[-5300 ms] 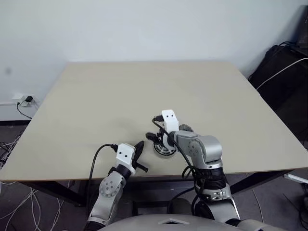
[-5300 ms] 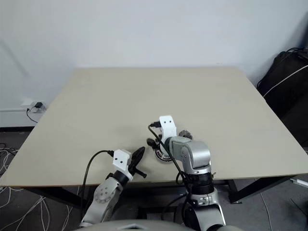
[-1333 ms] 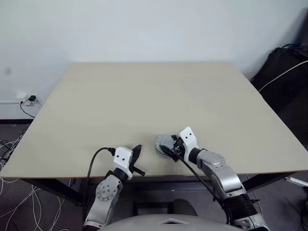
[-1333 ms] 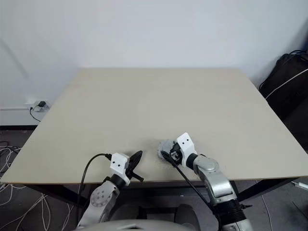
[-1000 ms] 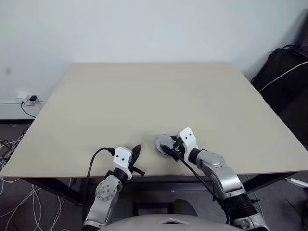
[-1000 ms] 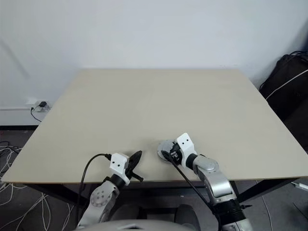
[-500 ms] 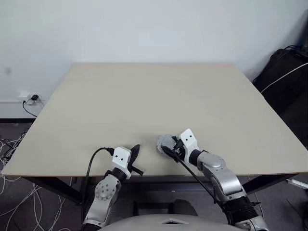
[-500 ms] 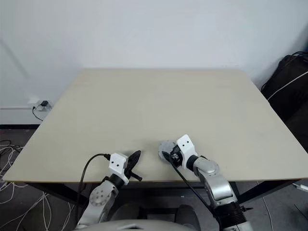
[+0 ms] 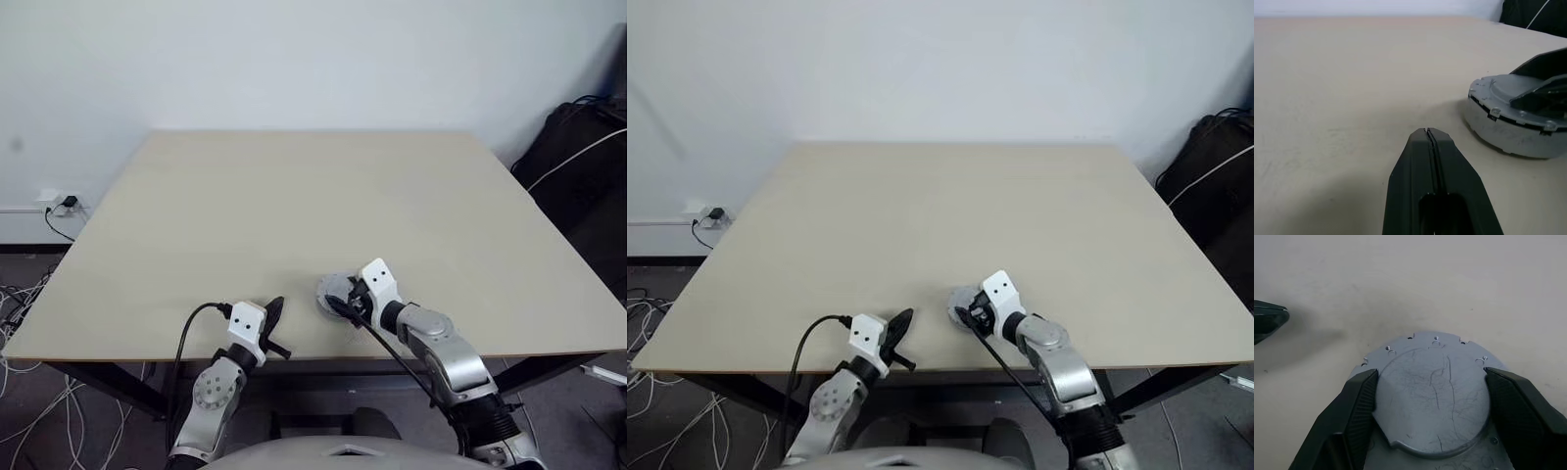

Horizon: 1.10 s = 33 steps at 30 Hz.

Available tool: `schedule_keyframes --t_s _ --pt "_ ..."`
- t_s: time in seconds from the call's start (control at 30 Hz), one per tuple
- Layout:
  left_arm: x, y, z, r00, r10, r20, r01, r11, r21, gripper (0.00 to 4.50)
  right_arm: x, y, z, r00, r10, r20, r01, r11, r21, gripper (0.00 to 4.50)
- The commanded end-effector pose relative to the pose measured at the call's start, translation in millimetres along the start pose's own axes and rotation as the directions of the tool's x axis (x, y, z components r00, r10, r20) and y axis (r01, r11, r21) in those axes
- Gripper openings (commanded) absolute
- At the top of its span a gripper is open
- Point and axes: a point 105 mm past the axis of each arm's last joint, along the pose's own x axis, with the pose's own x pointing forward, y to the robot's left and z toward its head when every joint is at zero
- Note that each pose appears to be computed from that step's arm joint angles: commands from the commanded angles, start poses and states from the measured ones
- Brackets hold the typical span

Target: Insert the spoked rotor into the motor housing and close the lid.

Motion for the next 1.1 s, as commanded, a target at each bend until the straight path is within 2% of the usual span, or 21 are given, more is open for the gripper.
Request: schedule_keyframes --t_s 0.03,0.53,0.97,1.1 --pt "5 2 14 0.998 -0.006 0.059 0.005 1.000 0.022 0.00 0 5 -17 0.996 0.025 -0.083 -0.023 0.999 0.023 3.13" --pt "9 0 23 0.997 -0.010 0.078 0.009 1.000 0.023 0.00 5 2 -16 0.996 -0.056 -0.065 0.050 0.995 -0.084 3.13" --pt "31 7 57 0.992 -0.043 0.120 0.034 0.997 0.074 0.00 0 6 -32 0.990 -0.008 -0.143 0.001 0.999 -0.050 3.13" --pt "34 3 61 0.990 -0.068 0.124 0.058 0.995 0.076 0.00 -4 3 -37 0.985 -0.010 -0.170 0.003 0.999 -0.041 3.13"
